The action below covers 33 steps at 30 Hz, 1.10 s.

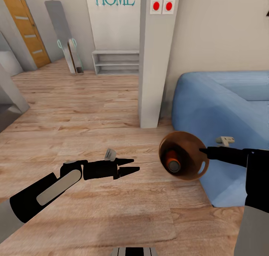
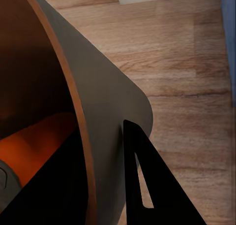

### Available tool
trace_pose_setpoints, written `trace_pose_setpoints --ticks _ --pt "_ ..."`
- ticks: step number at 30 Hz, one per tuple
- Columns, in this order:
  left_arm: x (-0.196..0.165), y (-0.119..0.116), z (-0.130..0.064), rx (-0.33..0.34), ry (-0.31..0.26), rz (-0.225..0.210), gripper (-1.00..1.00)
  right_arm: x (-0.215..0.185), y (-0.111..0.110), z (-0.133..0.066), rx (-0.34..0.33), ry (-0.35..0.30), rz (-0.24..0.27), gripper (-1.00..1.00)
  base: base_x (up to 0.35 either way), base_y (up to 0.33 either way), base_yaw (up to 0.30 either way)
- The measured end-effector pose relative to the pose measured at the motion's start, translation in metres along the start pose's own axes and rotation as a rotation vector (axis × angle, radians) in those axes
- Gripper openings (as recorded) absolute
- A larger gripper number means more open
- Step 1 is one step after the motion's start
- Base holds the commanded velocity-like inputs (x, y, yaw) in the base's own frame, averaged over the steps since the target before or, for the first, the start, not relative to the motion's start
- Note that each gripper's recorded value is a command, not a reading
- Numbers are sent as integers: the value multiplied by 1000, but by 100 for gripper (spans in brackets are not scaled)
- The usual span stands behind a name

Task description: Put the three can of soda from the living room inside the tash can in the kitchen.

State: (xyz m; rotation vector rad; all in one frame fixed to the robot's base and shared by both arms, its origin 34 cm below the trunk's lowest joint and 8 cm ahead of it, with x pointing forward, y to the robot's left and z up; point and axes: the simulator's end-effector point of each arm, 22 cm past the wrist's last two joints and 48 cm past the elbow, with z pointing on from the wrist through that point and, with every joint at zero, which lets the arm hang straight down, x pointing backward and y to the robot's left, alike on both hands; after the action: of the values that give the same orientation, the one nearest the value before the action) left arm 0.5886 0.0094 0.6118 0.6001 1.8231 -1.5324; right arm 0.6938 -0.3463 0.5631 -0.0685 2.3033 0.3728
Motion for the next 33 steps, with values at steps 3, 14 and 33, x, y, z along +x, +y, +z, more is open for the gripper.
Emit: trace_pose_setpoints --ticks 3,14,33 --pt "0 0 0 0 0 1 100 0 -2 -1 1 -3 5 -100 0 0 -12" --pt "-3 -5 -1 2 -2 10 100 -5 0 -6 0 -15 6 -100 0 0 77" --pt "-11 -16 -3 6 -8 36 100 -15 4 -18 -1 -40 -2 -100 0 0 133"
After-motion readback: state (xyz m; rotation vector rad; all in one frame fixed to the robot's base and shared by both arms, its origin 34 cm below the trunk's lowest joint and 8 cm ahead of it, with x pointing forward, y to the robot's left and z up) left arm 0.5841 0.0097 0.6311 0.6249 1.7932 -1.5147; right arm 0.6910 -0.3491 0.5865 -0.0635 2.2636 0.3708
